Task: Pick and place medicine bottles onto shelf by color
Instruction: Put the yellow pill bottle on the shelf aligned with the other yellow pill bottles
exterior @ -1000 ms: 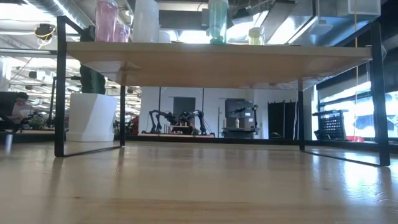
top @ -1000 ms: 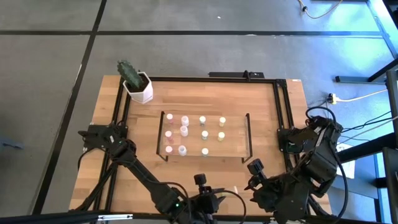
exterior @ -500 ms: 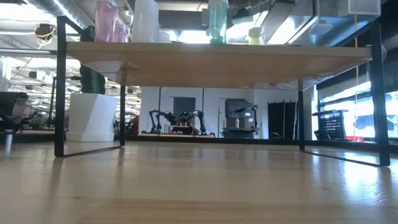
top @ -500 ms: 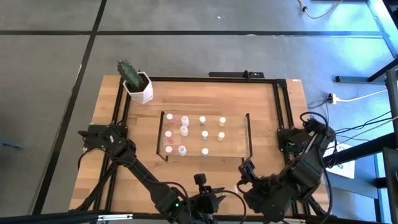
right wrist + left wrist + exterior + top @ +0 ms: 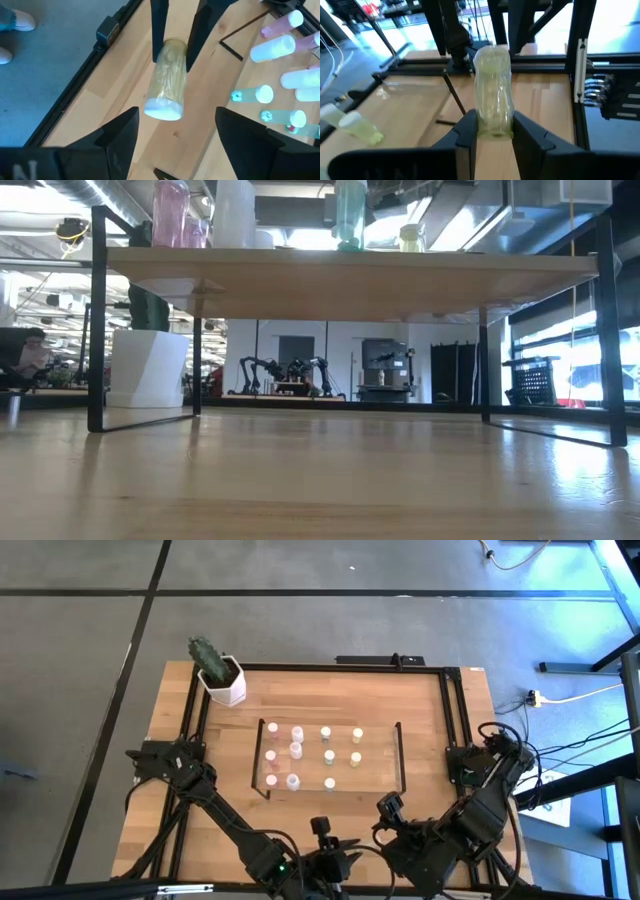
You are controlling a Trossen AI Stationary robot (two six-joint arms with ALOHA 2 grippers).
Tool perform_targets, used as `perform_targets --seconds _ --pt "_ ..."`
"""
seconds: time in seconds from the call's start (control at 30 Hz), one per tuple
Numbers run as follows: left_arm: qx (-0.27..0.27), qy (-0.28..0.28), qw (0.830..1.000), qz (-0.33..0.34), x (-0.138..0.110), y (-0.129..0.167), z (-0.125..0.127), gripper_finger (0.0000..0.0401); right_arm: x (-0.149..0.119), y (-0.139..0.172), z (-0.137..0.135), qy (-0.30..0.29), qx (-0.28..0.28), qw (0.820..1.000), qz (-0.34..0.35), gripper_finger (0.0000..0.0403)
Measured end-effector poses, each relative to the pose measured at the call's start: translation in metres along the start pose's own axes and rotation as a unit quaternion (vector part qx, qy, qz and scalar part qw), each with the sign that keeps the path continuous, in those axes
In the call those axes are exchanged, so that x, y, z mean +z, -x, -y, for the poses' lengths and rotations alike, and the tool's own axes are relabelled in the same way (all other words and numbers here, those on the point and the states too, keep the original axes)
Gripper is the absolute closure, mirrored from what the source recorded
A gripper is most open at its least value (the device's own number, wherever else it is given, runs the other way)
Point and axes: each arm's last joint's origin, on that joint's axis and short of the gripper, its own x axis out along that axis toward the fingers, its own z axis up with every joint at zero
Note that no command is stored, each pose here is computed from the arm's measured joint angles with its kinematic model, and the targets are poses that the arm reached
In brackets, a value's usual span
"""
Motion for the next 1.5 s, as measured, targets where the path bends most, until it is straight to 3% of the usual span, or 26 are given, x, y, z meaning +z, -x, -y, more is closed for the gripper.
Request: perform_targets --seconds 0.6,1.13,1.5 --pt "0.013 0.004 1.000 0.009 0.012 0.001 -0.013 0.0322 0.004 -0.005 0.007 -0.037 -0.022 0.999 0.007 0.0141" --pt "0.019 0.005 1.000 0.013 0.013 0.003 -0.013 0.0322 0.003 -0.005 0.006 -0.052 -0.013 0.999 0.006 0.0239" --pt "0.022 0.006 1.000 0.015 0.013 0.004 -0.012 0.0322 0.003 -0.005 0.006 -0.052 -0.013 0.999 0.006 0.0276"
